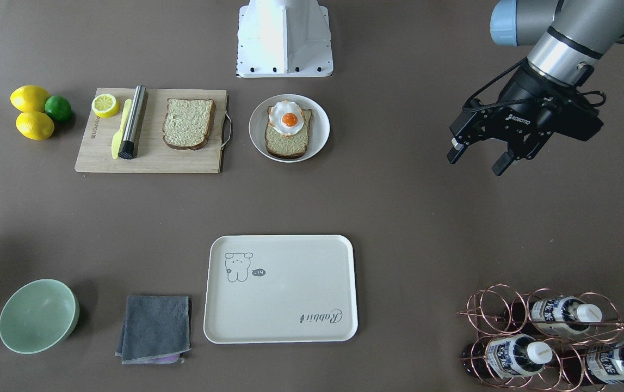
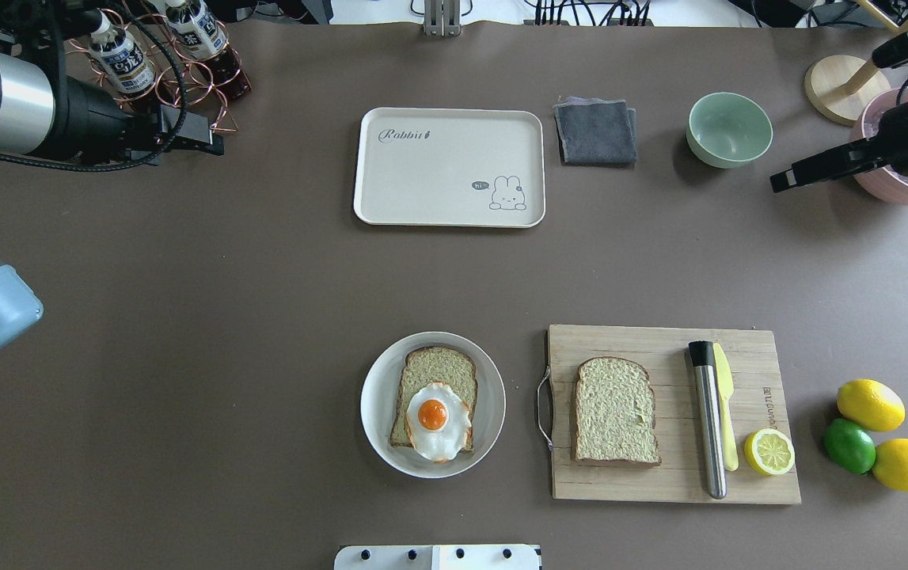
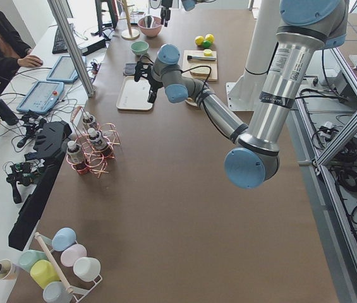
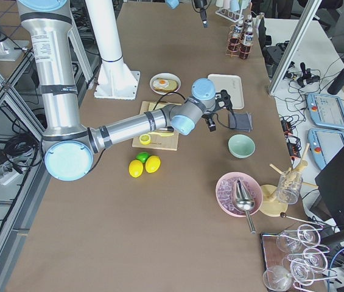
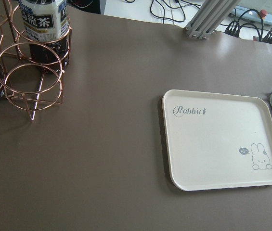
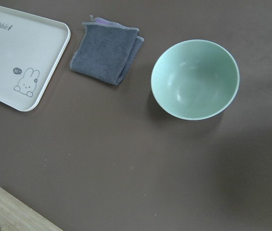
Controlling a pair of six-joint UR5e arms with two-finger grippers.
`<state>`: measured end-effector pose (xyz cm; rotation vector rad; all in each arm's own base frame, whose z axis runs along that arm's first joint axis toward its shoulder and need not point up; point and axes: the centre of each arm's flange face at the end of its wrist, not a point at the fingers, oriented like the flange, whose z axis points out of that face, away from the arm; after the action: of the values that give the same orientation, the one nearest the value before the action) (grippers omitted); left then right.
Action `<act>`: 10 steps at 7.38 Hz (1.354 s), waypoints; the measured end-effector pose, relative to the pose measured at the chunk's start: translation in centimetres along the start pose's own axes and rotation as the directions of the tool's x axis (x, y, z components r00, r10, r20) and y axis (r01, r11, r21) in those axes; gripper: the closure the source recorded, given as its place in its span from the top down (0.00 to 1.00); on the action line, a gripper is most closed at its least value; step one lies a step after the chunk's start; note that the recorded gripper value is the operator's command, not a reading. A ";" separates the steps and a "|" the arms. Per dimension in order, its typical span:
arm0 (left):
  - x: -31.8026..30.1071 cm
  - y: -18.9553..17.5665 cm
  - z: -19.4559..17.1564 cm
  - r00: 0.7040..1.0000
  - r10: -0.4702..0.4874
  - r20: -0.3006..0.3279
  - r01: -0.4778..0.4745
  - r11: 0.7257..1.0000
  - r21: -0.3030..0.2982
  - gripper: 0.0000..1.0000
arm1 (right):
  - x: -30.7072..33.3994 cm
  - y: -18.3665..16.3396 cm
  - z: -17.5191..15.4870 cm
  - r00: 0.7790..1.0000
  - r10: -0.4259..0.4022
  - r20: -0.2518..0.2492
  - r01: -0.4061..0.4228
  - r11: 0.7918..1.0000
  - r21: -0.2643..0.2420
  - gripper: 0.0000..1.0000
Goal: Make sandwich and place on tray
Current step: 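Move the right gripper over the board's bread slice while the left arm advances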
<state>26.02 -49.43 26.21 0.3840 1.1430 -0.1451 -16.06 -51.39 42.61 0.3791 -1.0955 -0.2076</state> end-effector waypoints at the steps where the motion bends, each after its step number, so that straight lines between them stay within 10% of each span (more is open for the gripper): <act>1: 1.4 0.8 0.5 0.999 -0.035 -0.012 0.035 0.999 0.007 0.98 | -3.3 0.9 2.5 0.998 0.053 0.019 -0.053 0.998 0.026 1.00; 5: 4.9 5.7 4.1 0.994 -0.112 -0.005 0.112 0.994 0.016 0.98 | -11.2 4.7 6.5 0.926 0.367 0.089 -0.364 0.930 -0.052 1.00; 10: 6.0 7.8 5.2 0.992 -0.124 -0.003 0.124 0.992 0.032 0.98 | -17.0 12.4 13.9 0.945 0.323 0.045 -0.315 0.939 -0.137 1.00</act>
<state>35.33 -43.65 24.36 0.3415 1.1669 -0.2724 -36.32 -36.82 39.14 0.0754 -1.1861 -0.0014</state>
